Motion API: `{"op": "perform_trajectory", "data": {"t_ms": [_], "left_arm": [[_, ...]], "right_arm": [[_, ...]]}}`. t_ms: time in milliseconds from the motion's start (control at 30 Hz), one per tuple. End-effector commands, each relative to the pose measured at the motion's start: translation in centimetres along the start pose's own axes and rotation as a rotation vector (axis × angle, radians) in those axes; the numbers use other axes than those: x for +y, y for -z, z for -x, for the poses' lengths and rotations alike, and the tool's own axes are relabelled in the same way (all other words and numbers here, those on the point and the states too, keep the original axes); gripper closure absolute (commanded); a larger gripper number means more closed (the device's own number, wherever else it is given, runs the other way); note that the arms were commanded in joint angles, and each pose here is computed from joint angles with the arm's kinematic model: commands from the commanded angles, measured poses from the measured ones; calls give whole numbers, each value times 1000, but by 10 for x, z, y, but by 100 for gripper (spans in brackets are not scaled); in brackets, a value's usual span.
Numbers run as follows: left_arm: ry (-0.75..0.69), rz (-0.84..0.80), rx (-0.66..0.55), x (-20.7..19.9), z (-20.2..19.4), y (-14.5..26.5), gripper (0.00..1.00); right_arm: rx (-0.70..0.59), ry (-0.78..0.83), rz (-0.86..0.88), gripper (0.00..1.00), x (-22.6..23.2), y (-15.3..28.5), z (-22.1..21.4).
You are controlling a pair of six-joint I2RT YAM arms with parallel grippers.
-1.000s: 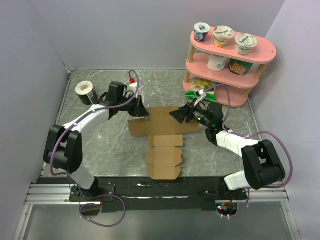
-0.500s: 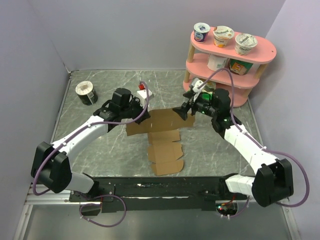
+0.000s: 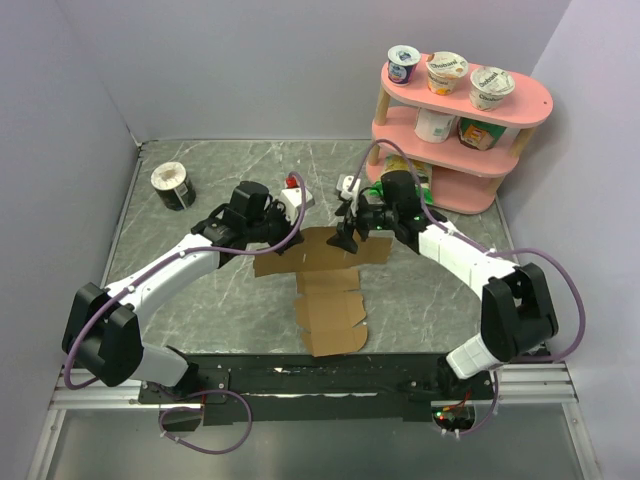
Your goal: Fold the paper box
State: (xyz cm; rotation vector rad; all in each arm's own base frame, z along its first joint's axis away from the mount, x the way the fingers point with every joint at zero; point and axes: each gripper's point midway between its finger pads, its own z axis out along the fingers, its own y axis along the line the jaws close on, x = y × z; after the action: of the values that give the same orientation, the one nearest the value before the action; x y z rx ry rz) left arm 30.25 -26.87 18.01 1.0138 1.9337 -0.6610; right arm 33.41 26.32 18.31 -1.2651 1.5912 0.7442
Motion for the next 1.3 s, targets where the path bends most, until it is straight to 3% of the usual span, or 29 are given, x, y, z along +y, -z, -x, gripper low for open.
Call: {"op": "perform_trajectory", "data": {"t_ms": [0, 133, 400, 467, 500, 533, 600, 633, 733, 800, 867, 933, 1267], "left_arm": [[-50, -6, -60, -3, 19, 8, 99], [-28, 4, -53, -1, 17, 4, 99], [71, 95, -6, 12, 5, -7, 97], [92, 111, -4, 12, 4, -6, 95], [102, 117, -10, 12, 5, -4, 91], [113, 118, -10, 11, 5, -3, 78], [127, 107, -6, 8, 4, -1, 69], [164, 111, -4, 7, 3, 0, 53], [217, 169, 22, 12, -7, 6, 31], [242, 200, 23, 13, -9, 14, 25], [273, 242, 4, 16, -10, 24, 9], [303, 246, -1, 13, -17, 30, 1], [503, 374, -169, 13, -25, 76, 2]], "right_arm": [[-8, 58, 9, 17, -1, -8, 10], [17, 75, -29, 46, 3, -17, 1], [19, 206, -188, 72, 22, -27, -9], [13, 214, -217, 74, 21, -27, -8], [13, 221, -217, 76, 25, -28, -9], [22, 222, -233, 77, 24, -27, -11], [33, 229, -231, 80, 27, -29, -13], [38, 231, -233, 81, 28, -30, -15], [56, 242, -255, 83, 27, -31, -18], [71, 243, -272, 88, 23, -32, -21], [81, 235, -278, 91, 22, -33, -24], [82, 229, -287, 92, 20, -34, -26], [117, 308, -413, 96, 9, -30, -32]]}}
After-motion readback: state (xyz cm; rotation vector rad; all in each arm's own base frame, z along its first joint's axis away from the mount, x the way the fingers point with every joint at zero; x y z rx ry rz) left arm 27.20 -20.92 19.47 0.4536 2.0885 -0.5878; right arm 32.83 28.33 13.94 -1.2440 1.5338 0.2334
